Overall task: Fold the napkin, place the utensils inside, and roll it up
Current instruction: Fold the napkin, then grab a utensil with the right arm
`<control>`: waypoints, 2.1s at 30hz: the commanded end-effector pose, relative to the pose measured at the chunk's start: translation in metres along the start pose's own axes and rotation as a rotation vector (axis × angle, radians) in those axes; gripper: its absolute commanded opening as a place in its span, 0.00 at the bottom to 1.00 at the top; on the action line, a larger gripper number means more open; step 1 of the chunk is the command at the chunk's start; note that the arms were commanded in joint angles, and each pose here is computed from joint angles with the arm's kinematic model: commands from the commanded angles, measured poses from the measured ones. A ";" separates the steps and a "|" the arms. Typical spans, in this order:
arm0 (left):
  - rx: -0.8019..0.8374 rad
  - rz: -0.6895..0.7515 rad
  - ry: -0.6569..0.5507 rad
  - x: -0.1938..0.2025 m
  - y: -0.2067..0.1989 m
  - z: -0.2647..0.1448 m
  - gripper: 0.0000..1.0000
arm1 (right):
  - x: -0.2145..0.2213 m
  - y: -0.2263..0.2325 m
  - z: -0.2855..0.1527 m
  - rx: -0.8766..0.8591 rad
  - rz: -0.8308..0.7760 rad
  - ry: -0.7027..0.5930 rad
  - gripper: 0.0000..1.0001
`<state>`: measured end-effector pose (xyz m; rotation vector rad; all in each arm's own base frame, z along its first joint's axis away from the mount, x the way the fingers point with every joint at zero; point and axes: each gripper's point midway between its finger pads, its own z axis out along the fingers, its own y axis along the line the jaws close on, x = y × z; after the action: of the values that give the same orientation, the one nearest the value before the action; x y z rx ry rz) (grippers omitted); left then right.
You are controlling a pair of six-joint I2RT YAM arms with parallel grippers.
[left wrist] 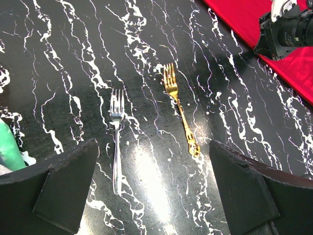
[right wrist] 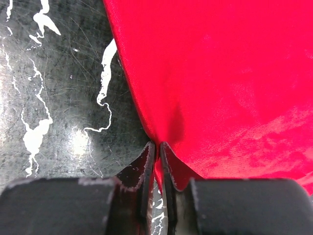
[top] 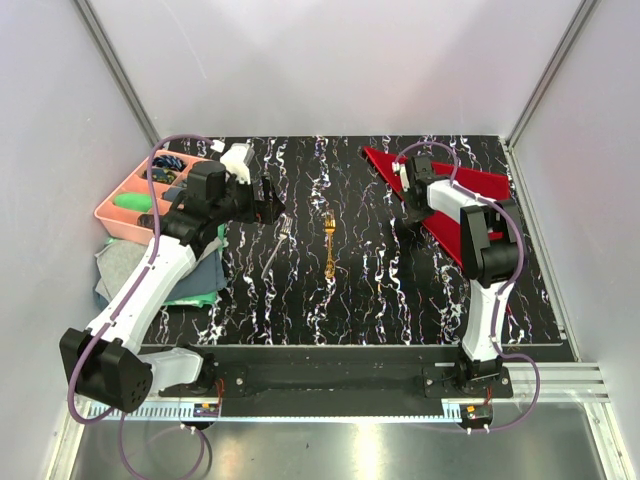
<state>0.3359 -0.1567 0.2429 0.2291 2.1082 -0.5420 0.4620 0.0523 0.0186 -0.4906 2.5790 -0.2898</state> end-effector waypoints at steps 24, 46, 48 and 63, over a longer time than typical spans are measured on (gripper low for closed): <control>0.054 -0.012 -0.042 -0.013 -0.011 -0.006 0.99 | 0.027 0.112 -0.018 -0.197 0.004 0.126 0.00; 0.047 -0.009 -0.059 -0.016 -0.011 -0.010 0.99 | -0.034 0.228 -0.103 -0.391 0.201 0.044 0.36; 0.048 -0.008 -0.062 -0.017 -0.012 -0.011 0.99 | -0.041 0.242 -0.109 -0.414 0.214 0.029 0.39; 0.046 -0.008 -0.066 -0.017 -0.012 -0.012 0.99 | -0.048 0.276 -0.076 -0.394 0.258 0.056 0.41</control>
<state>0.3329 -0.1605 0.2458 0.2265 2.1055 -0.5767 0.3703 0.3207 0.0220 -0.3281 2.7534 0.3075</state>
